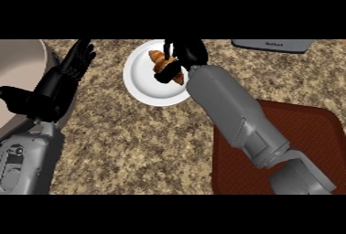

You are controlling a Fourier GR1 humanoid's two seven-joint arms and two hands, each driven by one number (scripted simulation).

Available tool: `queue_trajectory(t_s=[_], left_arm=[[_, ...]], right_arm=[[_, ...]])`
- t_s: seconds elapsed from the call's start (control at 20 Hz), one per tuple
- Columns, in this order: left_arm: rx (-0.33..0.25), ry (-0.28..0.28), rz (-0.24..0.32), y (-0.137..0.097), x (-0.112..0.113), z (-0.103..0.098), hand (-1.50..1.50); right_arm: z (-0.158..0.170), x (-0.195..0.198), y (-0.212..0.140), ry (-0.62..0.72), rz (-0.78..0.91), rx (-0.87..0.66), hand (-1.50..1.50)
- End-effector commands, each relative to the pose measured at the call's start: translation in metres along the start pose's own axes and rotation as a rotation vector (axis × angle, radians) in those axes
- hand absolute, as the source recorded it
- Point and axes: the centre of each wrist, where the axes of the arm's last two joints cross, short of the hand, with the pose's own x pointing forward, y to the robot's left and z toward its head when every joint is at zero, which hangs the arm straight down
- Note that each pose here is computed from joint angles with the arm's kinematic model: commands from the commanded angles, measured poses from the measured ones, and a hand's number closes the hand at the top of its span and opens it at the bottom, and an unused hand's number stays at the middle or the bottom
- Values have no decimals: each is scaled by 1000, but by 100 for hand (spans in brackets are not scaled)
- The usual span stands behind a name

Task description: Pick the croissant from the tray and place it in the plate

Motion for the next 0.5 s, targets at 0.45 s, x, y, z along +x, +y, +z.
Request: queue_trajectory(t_s=[0.45], left_arm=[[-51,-31,11,-17,12,-14,0]], right_arm=[[-1,-8,-1,-9,-281,-49,-150]])
